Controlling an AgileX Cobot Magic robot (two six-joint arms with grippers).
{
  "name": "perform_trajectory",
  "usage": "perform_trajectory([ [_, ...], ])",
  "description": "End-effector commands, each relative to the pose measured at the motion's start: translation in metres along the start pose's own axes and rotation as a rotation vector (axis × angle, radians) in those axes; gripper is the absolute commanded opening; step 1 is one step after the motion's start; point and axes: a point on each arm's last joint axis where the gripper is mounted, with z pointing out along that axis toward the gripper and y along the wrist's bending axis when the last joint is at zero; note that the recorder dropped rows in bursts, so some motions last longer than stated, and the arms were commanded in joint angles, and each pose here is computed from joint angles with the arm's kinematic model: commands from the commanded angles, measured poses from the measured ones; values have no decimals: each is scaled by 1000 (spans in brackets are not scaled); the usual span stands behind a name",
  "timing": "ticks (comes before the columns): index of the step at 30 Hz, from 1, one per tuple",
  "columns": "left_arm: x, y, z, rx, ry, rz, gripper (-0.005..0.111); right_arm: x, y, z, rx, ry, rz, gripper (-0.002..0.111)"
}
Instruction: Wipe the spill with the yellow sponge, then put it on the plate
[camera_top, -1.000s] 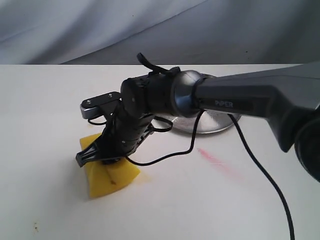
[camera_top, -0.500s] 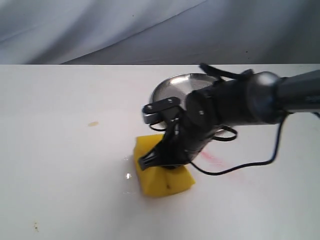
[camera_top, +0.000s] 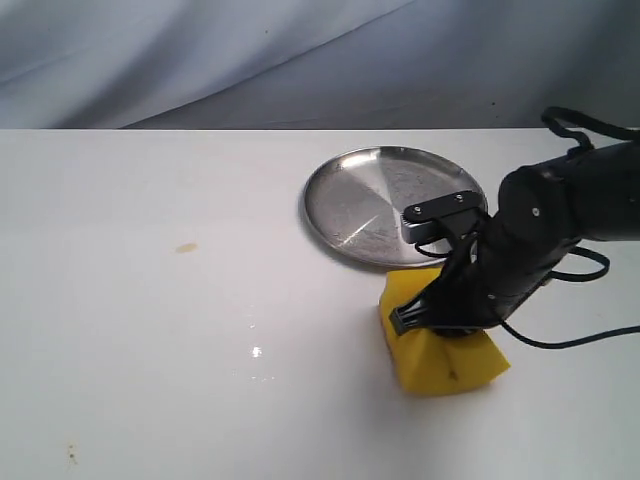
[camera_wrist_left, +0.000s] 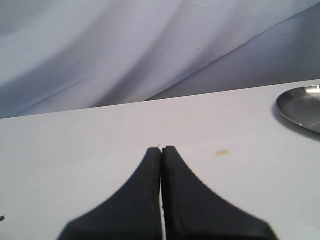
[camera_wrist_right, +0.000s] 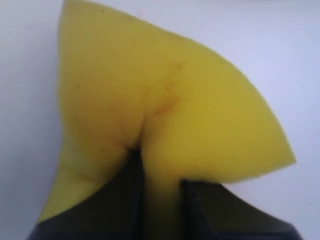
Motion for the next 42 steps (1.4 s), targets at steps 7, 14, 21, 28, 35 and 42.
perform_trajectory([
  [7,-1,0,0,-1,-10,-1,0,-82,121,38,-193,47,-157,0],
  [14,-1,0,0,-1,-10,-1,0,-112,217,22,-268,1,-368,0],
  [21,-1,0,0,-1,-10,-1,0,-71,206,28,-134,48,-460,0],
  [28,-1,0,0,-1,-10,-1,0,-14,50,7,-2,44,-147,0],
  [35,-1,0,0,-1,-10,-1,0,19,-38,-7,56,68,111,0],
  [42,-1,0,0,-1,-10,-1,0,13,-45,-7,32,2,183,0],
])
